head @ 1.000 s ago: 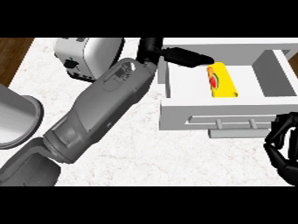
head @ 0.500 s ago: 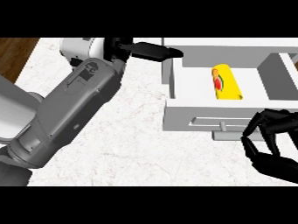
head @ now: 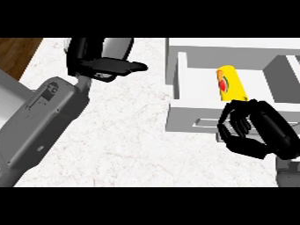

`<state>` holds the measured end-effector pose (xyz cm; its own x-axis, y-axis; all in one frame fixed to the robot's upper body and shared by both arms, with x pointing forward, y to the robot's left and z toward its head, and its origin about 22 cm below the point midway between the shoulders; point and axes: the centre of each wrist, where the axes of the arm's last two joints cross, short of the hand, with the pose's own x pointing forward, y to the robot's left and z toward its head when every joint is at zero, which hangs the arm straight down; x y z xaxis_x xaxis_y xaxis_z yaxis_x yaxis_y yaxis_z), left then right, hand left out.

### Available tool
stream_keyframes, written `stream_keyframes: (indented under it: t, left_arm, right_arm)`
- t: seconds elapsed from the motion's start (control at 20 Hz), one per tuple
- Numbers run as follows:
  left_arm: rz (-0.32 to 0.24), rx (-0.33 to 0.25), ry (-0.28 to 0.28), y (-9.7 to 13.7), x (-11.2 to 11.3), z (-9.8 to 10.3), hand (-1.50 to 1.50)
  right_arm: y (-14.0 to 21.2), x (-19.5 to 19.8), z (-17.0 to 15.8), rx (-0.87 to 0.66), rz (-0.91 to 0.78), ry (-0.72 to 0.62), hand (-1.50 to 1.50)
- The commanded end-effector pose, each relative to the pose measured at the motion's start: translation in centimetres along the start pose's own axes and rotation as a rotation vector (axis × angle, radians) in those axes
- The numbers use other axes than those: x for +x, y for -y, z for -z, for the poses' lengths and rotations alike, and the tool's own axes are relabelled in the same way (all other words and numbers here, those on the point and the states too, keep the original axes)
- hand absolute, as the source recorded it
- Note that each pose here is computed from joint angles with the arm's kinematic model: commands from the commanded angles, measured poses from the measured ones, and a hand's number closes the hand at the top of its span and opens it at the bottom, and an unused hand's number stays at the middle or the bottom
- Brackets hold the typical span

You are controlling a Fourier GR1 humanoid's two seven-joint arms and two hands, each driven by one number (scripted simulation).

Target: Pick up the cup, place it into the drawer and close the drawer

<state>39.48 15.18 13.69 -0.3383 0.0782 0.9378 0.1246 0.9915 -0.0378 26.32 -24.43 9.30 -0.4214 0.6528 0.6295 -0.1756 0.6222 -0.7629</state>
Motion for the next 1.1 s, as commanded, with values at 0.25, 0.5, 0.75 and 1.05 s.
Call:
stream_keyframes:
  t: [0.25,0.5,0.75,1.05]
  left_arm:
    - [-0.015,0.025,-0.007,-5.9,-0.3,-3.6,-1.50]
    - [-0.011,0.038,-0.014,-8.3,-0.9,-6.9,-1.50]
    - [0.006,0.029,-0.006,-9.7,0.6,-7.5,-1.50]
    - [-0.007,0.025,0.006,-12.6,-0.5,-8.2,-1.50]
  right_arm:
    - [-5.7,-2.5,4.0,0.146,-0.334,-0.037,1.50]
    - [-7.6,-6.4,6.8,0.148,-0.350,-0.061,1.50]
    - [-7.4,-9.5,9.3,0.154,-0.329,-0.078,1.50]
    - [-4.1,-10.3,12.9,0.169,-0.290,-0.132,1.50]
